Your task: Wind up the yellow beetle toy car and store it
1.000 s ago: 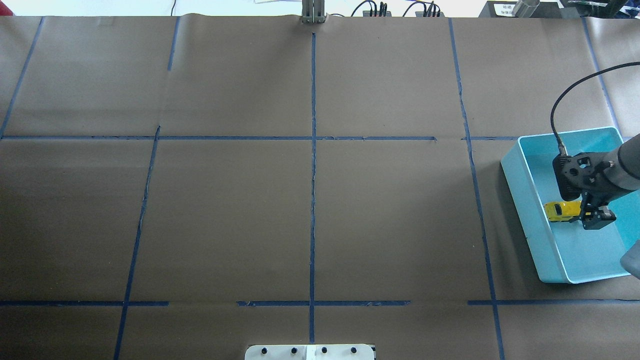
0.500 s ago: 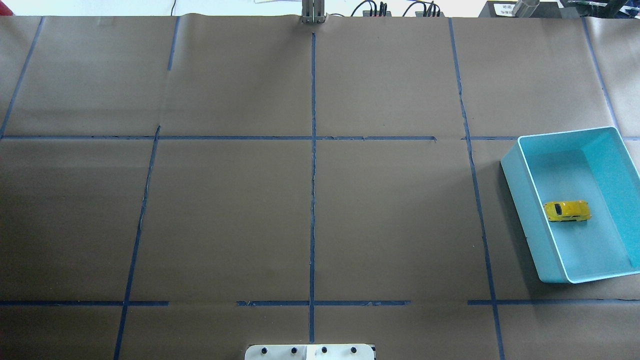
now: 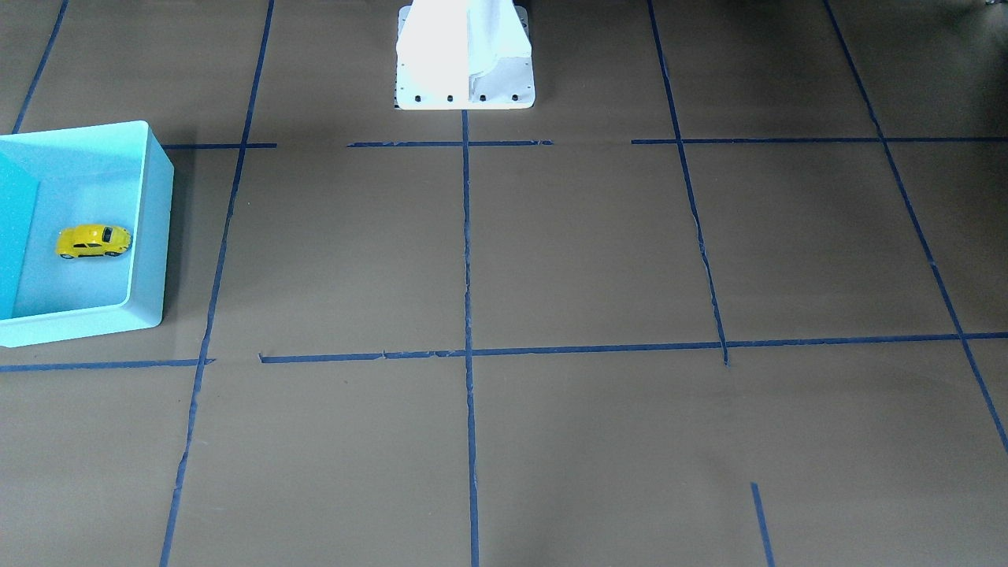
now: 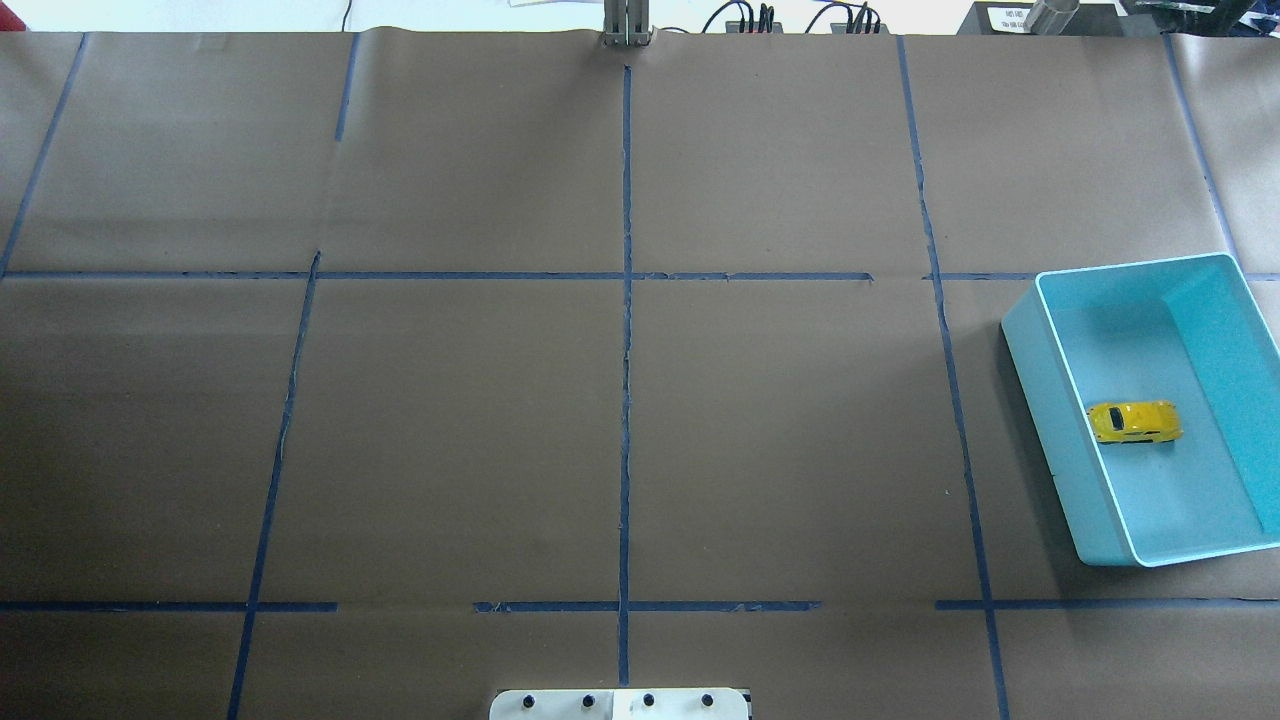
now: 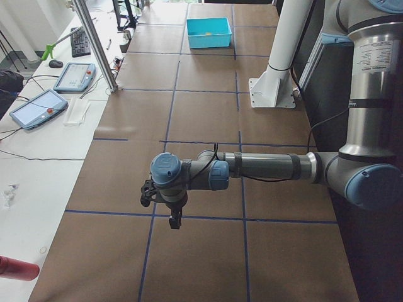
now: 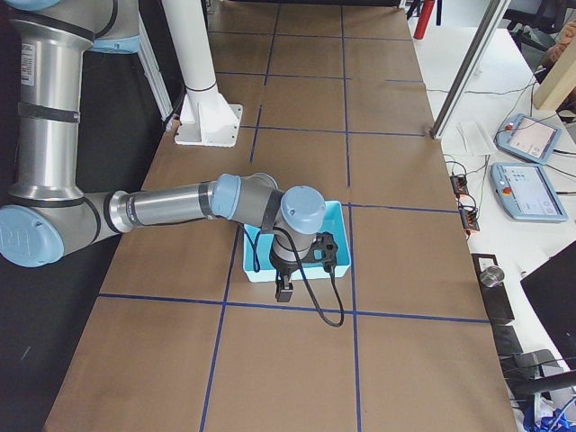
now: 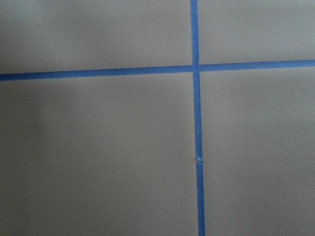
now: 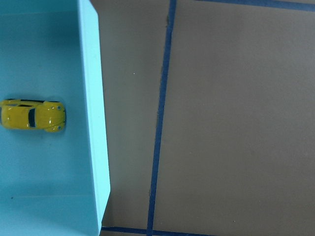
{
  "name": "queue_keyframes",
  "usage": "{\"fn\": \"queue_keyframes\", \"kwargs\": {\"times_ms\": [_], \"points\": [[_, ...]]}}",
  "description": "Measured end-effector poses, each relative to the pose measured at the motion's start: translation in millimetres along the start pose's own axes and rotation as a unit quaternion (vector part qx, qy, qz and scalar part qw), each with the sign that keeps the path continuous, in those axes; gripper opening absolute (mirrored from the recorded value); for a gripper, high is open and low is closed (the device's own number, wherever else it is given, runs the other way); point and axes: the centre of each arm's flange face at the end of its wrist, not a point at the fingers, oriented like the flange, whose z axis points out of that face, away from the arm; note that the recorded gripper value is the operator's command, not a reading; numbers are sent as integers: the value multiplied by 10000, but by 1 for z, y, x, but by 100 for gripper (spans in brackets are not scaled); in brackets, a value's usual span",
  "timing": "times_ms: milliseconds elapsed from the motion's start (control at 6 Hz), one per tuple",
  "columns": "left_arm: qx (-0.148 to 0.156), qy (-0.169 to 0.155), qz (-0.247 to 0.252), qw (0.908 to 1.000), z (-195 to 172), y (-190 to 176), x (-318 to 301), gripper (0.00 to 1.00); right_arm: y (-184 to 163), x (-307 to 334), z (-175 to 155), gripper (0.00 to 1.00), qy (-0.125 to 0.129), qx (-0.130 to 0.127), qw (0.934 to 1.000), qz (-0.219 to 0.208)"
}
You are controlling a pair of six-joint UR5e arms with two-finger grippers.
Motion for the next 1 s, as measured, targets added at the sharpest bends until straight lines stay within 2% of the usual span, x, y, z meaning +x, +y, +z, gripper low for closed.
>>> {"fn": "queue_keyframes", "kwargs": {"times_ms": [167,333,667,1000], "points": [[4,0,4,10000,0,0,0,100,-2,26,-2,100,-64,75,9992,375],[11,-1,11,10000,-1,0,1,100,-2,37,-3,100,-76,108,9986,510],[20,2,20,10000,-2,0,2,100,-4,39,-3,100,-26,102,9984,563],[15,0,9,10000,-1,0,1,100,-13,38,3,100,164,172,9990,388]]}}
